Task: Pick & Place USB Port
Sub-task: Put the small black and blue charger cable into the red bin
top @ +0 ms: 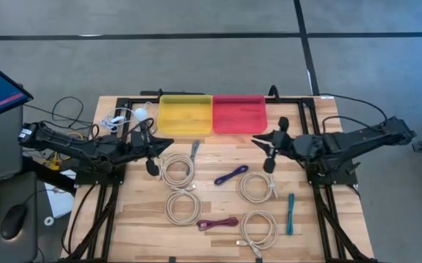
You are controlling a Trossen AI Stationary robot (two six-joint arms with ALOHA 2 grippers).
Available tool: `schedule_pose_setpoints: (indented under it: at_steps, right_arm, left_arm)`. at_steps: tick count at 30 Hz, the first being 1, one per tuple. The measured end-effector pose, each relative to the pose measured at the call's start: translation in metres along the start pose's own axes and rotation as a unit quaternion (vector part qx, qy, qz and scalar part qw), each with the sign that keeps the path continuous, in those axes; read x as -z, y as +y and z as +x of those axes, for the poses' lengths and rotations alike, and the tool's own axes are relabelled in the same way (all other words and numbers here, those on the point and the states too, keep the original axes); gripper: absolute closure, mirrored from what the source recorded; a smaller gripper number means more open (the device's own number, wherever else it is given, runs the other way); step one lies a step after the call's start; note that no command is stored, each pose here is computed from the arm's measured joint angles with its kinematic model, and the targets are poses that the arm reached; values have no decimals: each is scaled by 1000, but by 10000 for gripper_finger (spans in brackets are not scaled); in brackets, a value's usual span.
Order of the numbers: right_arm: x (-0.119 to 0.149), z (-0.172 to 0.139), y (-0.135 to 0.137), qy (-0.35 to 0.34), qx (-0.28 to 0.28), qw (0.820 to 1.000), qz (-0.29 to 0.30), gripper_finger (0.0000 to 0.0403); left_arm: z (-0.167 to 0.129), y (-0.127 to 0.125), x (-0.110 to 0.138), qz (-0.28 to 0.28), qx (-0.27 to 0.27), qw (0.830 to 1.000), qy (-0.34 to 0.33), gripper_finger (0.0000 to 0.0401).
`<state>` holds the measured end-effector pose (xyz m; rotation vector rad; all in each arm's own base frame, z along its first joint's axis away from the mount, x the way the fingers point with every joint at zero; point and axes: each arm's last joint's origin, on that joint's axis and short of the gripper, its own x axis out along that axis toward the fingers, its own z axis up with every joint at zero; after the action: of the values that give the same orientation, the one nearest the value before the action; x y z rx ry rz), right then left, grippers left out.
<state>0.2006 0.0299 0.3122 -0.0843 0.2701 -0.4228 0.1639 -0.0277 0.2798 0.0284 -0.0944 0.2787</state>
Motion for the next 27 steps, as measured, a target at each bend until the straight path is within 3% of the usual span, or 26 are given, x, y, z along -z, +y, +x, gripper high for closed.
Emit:
schedule_pose_setpoints:
  at_steps: [5,14,20,27]
  right_arm:
    - [-11,19,7,-25,14,1000,-2,344]
    - [-4,55,12,-25,37,999,10,344]
    - [0,70,5,47,-112,993,-6,344]
    - [-10,90,-13,188,-174,966,-28,344]
  left_arm:
    - [0,0,0,-1,0,1000,-1,391]
    - [0,0,0,-2,0,1000,-2,394]
    - [0,0,-1,-4,0,1000,-5,391]
    - [1,0,-1,-4,0,1000,-6,390]
